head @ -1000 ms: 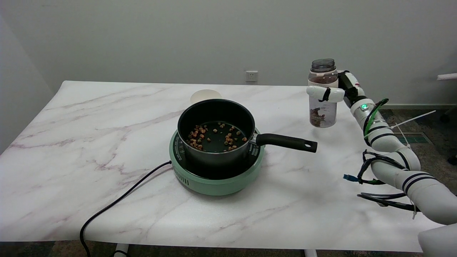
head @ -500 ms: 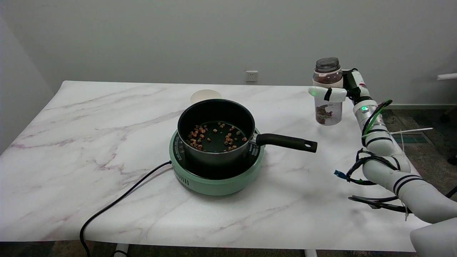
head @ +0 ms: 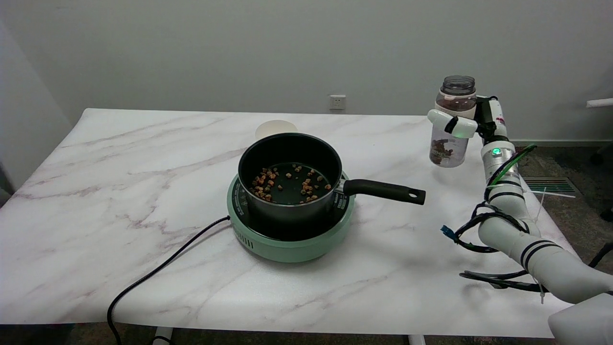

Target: Place the bottle onto the table.

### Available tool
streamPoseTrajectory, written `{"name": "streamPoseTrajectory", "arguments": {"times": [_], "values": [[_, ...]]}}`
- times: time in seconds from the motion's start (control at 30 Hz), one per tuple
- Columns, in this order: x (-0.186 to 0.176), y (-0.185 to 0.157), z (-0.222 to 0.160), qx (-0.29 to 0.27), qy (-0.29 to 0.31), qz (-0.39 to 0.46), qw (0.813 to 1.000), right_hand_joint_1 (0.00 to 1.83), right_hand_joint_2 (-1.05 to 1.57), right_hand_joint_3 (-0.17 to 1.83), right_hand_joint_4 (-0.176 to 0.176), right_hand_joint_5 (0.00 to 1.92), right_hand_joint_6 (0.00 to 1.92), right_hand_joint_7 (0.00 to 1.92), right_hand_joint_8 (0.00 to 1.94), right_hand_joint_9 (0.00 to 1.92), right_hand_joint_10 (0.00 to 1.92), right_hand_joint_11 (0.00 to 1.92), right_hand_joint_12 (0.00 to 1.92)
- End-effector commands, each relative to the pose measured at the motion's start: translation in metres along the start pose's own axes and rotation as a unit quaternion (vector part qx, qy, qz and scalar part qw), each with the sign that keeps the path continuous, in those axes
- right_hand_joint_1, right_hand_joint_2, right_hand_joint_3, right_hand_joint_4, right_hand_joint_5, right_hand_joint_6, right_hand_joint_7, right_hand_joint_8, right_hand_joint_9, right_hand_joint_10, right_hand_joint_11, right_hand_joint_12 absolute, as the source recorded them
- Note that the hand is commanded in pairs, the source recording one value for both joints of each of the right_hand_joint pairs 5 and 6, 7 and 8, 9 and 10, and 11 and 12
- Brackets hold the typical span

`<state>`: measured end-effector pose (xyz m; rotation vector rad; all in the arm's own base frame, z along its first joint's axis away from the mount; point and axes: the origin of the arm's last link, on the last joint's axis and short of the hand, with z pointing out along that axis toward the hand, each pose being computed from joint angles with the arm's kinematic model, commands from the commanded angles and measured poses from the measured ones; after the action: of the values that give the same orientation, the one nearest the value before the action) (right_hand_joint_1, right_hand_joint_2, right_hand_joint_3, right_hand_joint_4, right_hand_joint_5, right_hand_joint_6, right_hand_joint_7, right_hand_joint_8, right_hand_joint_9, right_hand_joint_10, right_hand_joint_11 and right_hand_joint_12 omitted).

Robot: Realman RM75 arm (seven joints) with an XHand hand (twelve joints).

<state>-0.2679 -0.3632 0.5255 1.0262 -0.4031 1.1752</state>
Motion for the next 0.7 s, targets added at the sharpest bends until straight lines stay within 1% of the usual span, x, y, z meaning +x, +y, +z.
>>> {"name": "streamPoseTrajectory", "arguments": {"times": [0.03,0.4,0.53,0.7], "values": [[-0.004,0.015,-0.012,-0.031,0.041,0.096,0.994,1.27,1.04,0.66,0.0,1.61,1.61,1.54,1.54,1.52,1.52,1.24,1.24],[-0.016,0.02,-0.016,-0.039,0.022,0.102,0.994,1.3,0.86,0.79,0.0,1.53,1.53,1.49,1.49,1.48,1.48,1.21,1.21],[-0.02,0.019,-0.018,-0.033,0.008,0.088,0.996,1.31,0.81,0.83,0.0,1.52,1.52,1.48,1.48,1.48,1.48,1.2,1.2],[-0.026,0.018,-0.021,-0.013,-0.011,0.042,0.999,1.32,0.8,0.83,0.0,1.53,1.53,1.49,1.49,1.49,1.49,1.21,1.21]]}}
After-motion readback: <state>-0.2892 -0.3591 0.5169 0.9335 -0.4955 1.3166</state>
